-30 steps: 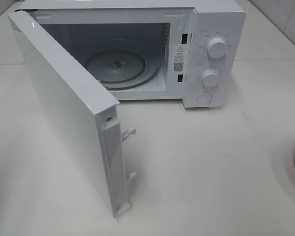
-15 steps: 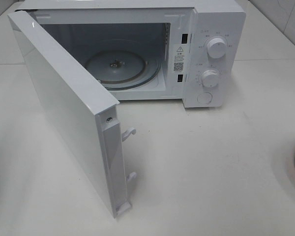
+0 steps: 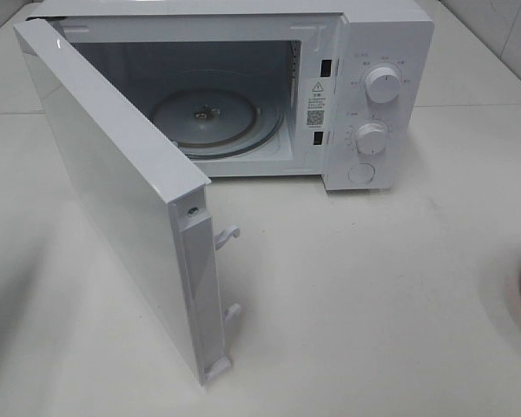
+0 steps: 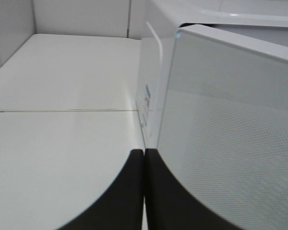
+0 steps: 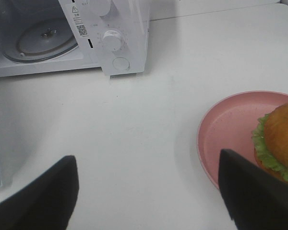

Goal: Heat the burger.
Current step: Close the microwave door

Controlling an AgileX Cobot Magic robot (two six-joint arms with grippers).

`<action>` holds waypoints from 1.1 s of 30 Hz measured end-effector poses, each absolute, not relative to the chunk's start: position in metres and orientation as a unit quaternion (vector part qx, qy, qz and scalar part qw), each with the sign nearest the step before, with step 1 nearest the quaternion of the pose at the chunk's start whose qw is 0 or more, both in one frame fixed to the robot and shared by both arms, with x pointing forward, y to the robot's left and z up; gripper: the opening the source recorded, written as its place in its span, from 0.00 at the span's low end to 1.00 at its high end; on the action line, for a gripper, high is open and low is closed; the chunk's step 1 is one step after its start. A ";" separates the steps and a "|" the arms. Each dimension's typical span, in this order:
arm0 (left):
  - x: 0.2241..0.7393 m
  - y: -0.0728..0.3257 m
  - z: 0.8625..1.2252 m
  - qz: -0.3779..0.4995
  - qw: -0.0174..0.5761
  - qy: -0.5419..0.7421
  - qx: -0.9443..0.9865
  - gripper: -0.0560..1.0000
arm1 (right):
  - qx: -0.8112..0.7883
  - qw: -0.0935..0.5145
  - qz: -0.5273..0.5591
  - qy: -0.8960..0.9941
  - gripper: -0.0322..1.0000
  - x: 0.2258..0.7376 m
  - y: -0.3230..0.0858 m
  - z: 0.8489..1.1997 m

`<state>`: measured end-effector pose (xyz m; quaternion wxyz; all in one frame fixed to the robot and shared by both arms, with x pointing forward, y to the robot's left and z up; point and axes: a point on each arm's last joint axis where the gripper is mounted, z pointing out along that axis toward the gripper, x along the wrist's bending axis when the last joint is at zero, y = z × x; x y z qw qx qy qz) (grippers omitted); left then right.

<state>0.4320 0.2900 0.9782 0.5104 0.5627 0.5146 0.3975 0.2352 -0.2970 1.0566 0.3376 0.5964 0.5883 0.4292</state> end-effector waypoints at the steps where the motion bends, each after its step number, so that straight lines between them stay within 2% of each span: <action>1: 0.438 0.286 0.976 0.385 0.521 0.503 0.572 0.05 | 0.596 0.338 0.429 0.588 0.76 0.235 -0.297 1.057; 14: 0.480 0.246 0.963 0.314 0.550 0.455 0.626 0.05 | 0.596 0.338 0.429 0.588 0.76 0.235 -0.297 1.057; 33: 0.505 0.191 0.956 0.269 0.576 0.416 0.650 0.05 | 0.596 0.338 0.429 0.588 0.76 0.235 -0.297 1.057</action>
